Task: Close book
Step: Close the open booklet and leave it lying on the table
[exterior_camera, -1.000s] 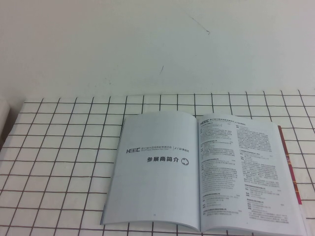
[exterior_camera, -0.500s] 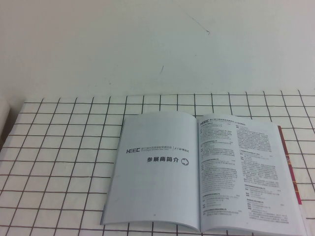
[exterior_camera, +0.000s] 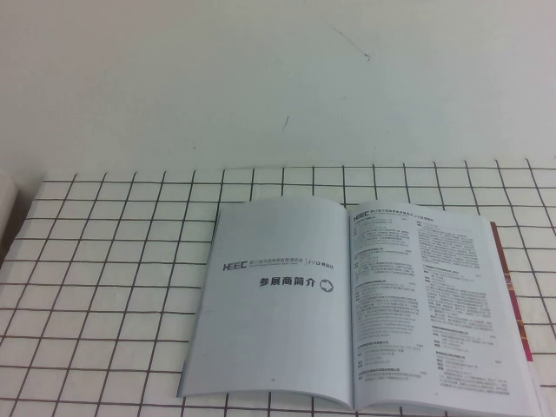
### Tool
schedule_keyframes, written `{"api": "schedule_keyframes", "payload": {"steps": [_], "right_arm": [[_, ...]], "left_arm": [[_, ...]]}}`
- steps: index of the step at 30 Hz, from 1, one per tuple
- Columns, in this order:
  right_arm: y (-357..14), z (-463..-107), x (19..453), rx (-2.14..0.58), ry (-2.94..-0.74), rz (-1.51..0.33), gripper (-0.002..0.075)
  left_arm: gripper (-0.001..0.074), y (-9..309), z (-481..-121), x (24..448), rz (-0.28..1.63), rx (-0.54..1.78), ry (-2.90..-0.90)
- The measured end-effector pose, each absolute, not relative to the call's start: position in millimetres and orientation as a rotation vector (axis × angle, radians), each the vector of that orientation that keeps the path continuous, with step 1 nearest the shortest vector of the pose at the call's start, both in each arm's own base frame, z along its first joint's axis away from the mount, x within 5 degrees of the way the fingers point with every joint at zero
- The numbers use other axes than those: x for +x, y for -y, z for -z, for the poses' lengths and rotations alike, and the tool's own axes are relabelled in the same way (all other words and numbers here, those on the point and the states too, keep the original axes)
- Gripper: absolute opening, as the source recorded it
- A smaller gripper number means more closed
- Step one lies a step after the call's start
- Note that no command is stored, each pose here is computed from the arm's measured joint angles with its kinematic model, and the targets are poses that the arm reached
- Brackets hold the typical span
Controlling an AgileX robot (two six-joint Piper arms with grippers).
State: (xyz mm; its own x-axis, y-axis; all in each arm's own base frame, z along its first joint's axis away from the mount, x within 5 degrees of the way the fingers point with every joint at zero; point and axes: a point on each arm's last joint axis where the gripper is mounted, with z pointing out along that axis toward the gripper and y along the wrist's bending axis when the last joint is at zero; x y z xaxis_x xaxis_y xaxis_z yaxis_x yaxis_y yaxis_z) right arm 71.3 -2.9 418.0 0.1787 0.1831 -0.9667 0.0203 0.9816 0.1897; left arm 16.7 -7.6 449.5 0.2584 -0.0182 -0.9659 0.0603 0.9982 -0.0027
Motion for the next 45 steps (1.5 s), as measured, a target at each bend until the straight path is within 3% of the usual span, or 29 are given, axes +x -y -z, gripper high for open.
{"api": "schedule_keyframes", "payload": {"steps": [5,9,13,21,26,36,45], "right_arm": [[-8,-376,102,0.160,-1.770,-0.263,-0.0003],[-18,-342,120,0.048,-2.020,-0.294,-0.0003],[-22,-322,130,-0.118,-2.171,-0.260,-0.0003],[-38,-314,147,-0.092,-2.230,-0.506,-0.0003],[-46,-304,165,-0.242,-2.236,-0.575,-0.0003],[-64,-290,225,-0.572,-2.290,-0.736,-0.0003],[-111,-288,244,-0.758,-2.283,-0.678,-0.0003]], "left_arm": [[-0.0004,11,-403,69,0.180,-0.004,-1.781],[-0.0004,15,-372,96,0.297,-0.102,-1.936],[-0.0004,13,-363,106,0.208,-0.037,-1.972],[-0.0004,15,-367,124,0.155,0.025,-1.897],[-0.0004,24,-368,143,0.172,0.086,-1.851],[-0.0004,36,-324,195,0.236,0.021,-2.124],[-0.0004,58,-275,240,0.370,0.160,-2.378]]}}
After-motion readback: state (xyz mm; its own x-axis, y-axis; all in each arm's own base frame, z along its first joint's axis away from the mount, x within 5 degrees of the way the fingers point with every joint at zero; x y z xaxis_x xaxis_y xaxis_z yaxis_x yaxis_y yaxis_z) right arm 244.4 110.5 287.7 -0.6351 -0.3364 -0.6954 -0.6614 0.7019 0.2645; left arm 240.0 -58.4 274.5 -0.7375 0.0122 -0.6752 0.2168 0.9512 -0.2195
